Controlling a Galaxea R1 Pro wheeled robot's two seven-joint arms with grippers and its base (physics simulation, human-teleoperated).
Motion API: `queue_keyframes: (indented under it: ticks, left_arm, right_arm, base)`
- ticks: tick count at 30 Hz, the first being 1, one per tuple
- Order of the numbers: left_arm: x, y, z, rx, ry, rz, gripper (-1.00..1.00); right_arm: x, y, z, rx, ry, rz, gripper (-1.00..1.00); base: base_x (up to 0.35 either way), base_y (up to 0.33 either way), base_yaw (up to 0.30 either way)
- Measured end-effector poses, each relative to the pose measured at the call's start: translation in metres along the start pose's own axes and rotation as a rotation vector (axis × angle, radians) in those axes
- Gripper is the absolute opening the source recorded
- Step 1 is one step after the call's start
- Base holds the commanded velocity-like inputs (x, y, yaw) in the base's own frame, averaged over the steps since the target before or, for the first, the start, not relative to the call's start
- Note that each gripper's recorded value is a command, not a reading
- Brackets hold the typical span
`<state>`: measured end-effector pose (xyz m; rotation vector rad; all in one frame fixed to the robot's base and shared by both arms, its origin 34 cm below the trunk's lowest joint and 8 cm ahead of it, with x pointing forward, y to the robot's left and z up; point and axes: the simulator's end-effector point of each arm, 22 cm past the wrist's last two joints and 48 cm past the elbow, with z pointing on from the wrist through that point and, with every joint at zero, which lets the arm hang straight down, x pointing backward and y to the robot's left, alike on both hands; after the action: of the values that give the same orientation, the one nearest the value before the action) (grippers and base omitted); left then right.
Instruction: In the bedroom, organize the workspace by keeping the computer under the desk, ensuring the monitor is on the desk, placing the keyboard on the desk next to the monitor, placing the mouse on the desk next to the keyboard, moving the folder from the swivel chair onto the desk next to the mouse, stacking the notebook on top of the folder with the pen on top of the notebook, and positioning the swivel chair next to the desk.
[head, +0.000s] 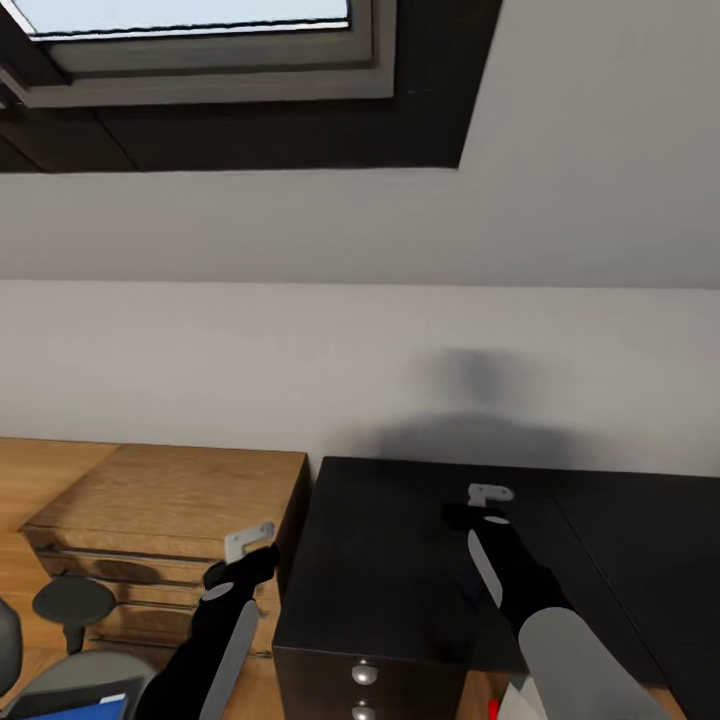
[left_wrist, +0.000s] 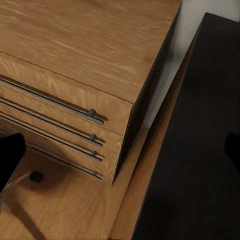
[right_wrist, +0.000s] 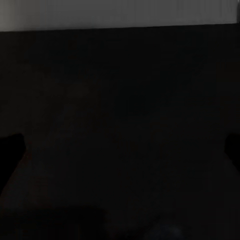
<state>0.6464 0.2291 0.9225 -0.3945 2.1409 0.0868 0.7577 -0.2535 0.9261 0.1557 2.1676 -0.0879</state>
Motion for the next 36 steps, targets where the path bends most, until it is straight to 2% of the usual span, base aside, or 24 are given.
queue_keyframes:
  ticks: [8,17,24,27,33,36]
  left_arm:
    - [0.0,0.0,0.0,0.0,0.001,0.0,1.0]
    - [0.0,0.0,0.0,0.001,0.001,0.0,1.0]
    - [-0.002,-0.001,0.0,0.003,-0.004,-0.002,1.0]
    - [-0.004,-0.001,-0.001,0.004,-0.007,-0.004,1.0]
    - [-0.005,-0.001,-0.001,0.005,-0.01,-0.006,1.0]
    - [-0.007,-0.002,-0.002,0.006,-0.013,-0.007,1.0]
  right_arm:
    - [0.007,-0.008,0.002,0.035,0.009,0.003,1.0]
    - [0.037,-0.018,0.009,0.083,0.089,-0.005,1.0]
    - [0.047,-0.024,0.011,0.116,0.122,-0.007,1.0]
    - [0.05,-0.027,0.011,0.125,0.132,0.008,1.0]
    - [0.06,-0.032,0.013,0.14,0.171,0.069,1.0]
    - [0.059,-0.033,0.014,0.141,0.181,0.08,1.0]
  base:
    - [0.062,0.0,0.0]
    - [0.007,0.0,0.0]
    - [0.0,0.0,0.0]
    - [0.0,0.0,0.0]
    - [0.0,0.0,0.0]
    - [0.0,0.0,0.0]
